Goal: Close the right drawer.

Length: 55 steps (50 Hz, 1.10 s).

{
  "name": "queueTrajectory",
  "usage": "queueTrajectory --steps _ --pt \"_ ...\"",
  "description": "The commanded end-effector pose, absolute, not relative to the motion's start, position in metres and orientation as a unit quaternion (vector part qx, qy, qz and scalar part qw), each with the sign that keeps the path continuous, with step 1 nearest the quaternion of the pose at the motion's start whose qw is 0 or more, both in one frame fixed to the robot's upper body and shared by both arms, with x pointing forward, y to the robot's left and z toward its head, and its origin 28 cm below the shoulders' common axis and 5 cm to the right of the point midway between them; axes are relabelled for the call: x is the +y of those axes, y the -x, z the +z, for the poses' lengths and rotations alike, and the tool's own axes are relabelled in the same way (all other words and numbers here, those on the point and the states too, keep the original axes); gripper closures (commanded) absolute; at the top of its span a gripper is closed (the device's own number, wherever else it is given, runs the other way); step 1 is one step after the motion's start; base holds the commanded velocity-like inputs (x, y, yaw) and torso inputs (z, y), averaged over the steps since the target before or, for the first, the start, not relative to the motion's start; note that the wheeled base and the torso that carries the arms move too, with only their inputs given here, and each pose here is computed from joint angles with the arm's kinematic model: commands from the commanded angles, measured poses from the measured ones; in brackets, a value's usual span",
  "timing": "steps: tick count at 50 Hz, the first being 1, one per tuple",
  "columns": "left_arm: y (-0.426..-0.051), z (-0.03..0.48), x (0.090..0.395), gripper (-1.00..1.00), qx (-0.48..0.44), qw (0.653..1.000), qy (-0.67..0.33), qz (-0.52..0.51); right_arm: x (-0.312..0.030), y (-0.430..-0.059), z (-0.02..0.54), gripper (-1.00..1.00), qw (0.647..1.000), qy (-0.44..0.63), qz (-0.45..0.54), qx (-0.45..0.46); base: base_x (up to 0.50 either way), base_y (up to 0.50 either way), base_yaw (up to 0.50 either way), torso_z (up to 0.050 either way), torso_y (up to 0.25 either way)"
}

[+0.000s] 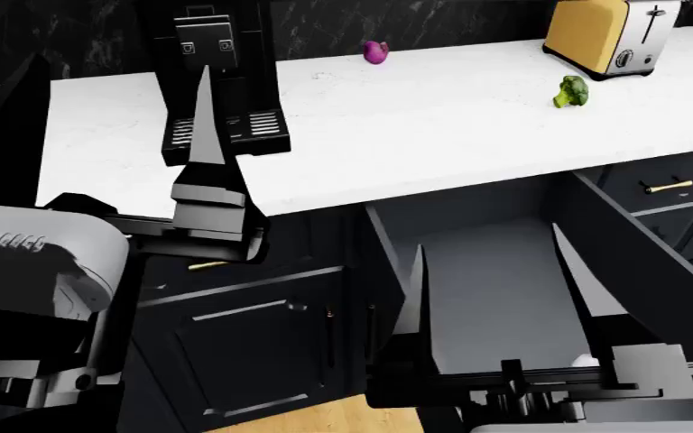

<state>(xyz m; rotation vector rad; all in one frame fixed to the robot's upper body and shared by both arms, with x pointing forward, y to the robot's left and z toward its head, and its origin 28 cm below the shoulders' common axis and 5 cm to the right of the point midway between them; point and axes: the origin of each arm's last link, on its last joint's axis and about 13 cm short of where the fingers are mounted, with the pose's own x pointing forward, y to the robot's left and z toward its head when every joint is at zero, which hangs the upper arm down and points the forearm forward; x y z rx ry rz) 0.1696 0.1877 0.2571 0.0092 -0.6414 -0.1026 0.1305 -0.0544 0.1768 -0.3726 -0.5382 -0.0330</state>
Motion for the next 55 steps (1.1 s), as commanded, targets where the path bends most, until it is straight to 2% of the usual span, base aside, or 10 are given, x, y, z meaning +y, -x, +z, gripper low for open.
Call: queueTrajectory --steps 1,25,42,55 --pt "-0.172 0.253 0.189 -1.00 -0.314 0.948 -0.005 -0.051 -0.055 -0.130 0.176 -1.00 0.948 0.176 -0.016 -0.265 0.00 0.00 -0.50 0.000 0.000" --pt "-0.161 0.260 0.185 -1.00 -0.313 0.948 -0.004 -0.051 -0.057 -0.128 0.174 -1.00 0.948 0.169 -0.018 -0.268 0.00 0.00 -0.50 0.000 0.000" --pt "-0.172 0.253 0.188 -1.00 -0.313 0.948 -0.003 -0.052 -0.057 -0.128 0.175 -1.00 0.947 0.169 -0.019 -0.271 0.00 0.00 -0.50 0.000 0.000" --pt "-0.167 0.253 0.187 -1.00 -0.313 0.948 -0.004 -0.053 -0.059 -0.125 0.173 -1.00 0.947 0.167 -0.020 -0.272 0.00 0.00 -0.50 0.000 0.000"
